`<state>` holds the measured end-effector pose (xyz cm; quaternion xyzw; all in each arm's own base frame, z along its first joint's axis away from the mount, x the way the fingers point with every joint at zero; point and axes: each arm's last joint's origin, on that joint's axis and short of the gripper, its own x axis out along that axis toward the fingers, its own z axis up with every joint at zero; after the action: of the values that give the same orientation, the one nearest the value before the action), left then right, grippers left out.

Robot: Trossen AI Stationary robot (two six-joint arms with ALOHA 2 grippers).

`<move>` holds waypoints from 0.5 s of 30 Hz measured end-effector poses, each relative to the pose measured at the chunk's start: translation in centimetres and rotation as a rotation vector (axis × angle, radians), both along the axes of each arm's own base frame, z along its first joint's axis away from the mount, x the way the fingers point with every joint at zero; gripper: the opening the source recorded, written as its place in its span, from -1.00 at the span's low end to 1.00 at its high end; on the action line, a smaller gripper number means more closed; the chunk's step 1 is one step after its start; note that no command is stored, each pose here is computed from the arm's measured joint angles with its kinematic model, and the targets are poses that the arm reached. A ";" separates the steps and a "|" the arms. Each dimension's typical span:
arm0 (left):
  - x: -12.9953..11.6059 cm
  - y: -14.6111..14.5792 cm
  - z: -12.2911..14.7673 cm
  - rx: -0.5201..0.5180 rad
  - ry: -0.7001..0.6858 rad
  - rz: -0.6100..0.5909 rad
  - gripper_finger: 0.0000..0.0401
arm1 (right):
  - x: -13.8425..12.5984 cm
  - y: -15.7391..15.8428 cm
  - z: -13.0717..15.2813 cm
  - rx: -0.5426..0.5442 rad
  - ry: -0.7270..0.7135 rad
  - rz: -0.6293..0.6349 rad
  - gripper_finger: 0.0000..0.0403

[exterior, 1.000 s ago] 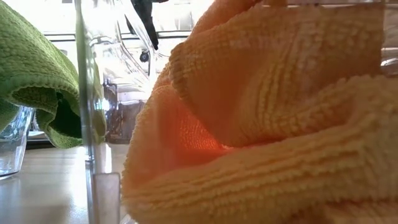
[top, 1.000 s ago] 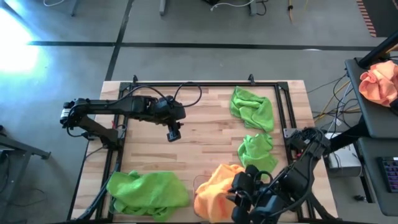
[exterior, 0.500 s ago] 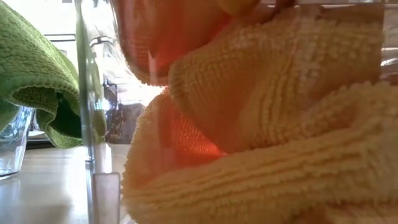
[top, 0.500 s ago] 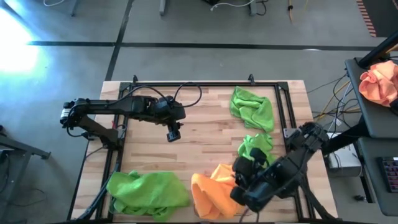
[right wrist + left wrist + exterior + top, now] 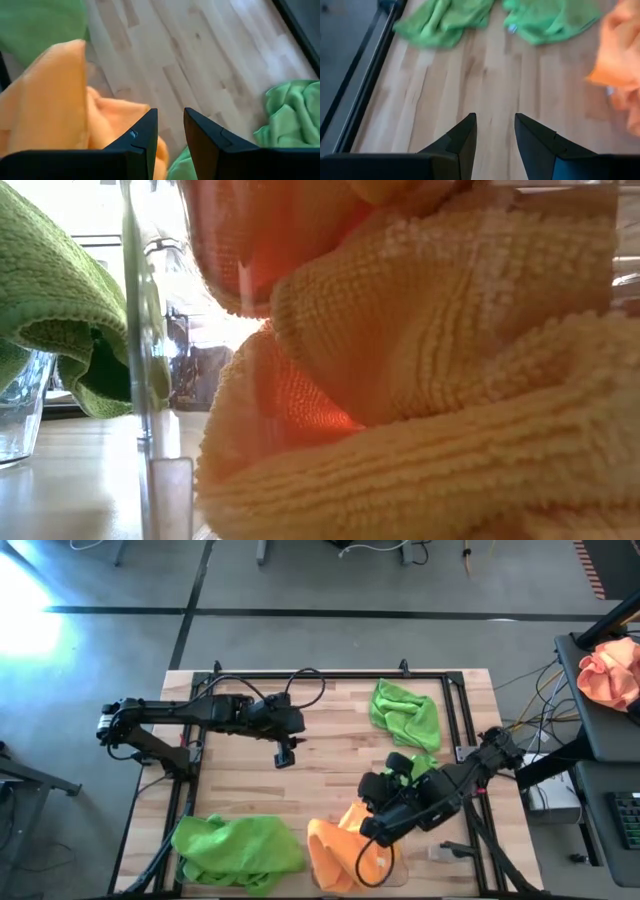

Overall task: Sort microfiber towel by color & place in baskets
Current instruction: Put the green towel into the left transparent bin

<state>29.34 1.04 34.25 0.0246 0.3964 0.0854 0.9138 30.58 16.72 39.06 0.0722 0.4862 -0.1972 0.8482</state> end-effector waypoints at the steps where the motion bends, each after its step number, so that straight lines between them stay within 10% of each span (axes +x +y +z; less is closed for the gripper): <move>1: 0.2 0.0 0.2 0.002 -0.027 -0.018 -0.41 | 0.1 -0.4 0.1 -0.011 0.001 0.003 -0.56; 15: 0.7 -0.1 0.7 0.005 -0.097 -0.053 -0.41 | -0.7 -7.4 -2.7 -0.089 0.173 -0.104 -0.57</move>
<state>30.04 0.93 34.96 0.0333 0.3505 0.0634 0.9338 29.87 9.28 36.36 0.0422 0.5441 -0.2680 0.7939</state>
